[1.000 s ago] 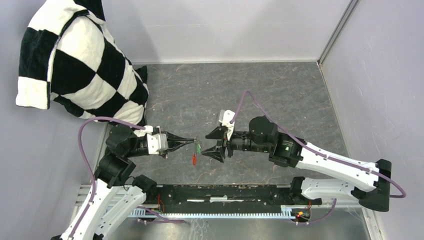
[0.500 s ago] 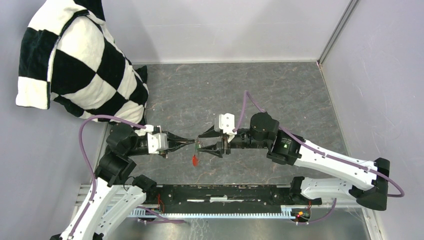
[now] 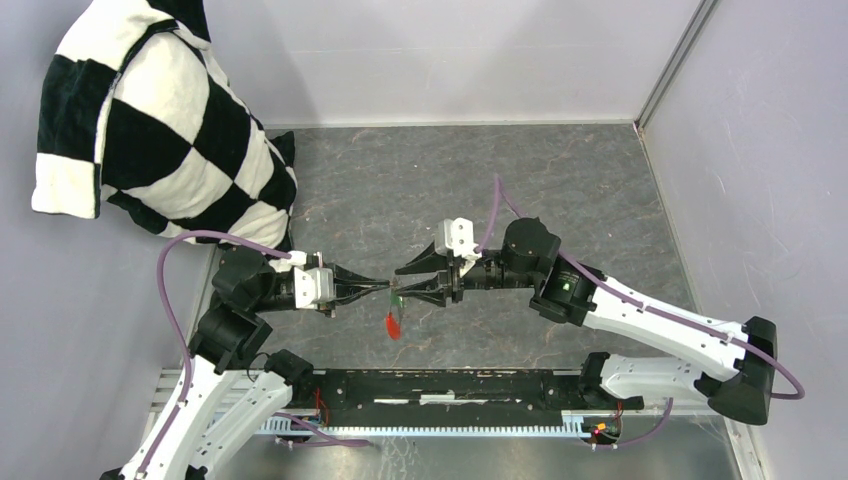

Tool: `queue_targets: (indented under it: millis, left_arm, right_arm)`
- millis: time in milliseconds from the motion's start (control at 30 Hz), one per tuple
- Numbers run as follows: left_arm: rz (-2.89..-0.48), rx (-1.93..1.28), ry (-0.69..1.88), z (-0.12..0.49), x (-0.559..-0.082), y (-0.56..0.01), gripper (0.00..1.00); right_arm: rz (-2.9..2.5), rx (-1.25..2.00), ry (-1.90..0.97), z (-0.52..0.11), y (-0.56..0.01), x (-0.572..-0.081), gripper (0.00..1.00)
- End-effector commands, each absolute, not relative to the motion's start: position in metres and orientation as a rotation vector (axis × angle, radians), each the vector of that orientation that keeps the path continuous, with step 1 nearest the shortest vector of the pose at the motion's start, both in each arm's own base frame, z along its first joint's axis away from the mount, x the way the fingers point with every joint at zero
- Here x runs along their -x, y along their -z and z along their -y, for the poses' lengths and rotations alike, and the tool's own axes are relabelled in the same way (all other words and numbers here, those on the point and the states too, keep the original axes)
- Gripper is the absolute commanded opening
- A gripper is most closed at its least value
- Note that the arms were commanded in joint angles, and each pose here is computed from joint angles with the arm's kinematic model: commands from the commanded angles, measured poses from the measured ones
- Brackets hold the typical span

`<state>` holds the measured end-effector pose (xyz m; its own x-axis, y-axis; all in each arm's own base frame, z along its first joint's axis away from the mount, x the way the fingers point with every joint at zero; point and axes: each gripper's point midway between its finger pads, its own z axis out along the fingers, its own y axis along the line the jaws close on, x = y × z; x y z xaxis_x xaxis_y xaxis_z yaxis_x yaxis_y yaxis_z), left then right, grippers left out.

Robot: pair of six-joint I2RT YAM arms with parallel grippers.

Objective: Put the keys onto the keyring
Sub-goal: Adjust the key on the keyring.

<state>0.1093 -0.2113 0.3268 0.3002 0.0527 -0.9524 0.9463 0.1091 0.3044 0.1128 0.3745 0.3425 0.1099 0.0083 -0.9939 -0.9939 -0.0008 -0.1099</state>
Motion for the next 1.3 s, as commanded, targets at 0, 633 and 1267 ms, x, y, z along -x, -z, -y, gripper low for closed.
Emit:
queue_targets:
  millis: [0, 633, 1267]
  left_arm:
    - [-0.988, -1.281, 0.867, 0.210, -0.102, -0.347, 0.02]
    - [-0.997, -1.311, 0.839, 0.208, -0.103, -0.339, 0.02]
    - [-1.173, -1.634, 0.756, 0.201, -0.122, -0.273, 0.34]
  right_arm:
    - [-1.075, 1.261, -1.189, -0.378, -0.347, -0.105, 0.43]
    - [-1.224, 1.290, -1.095, -0.382, -0.328, -0.125, 0.00]
    - [-1.402, 1.540, -0.972, -0.393, -0.305, -0.125, 0.00]
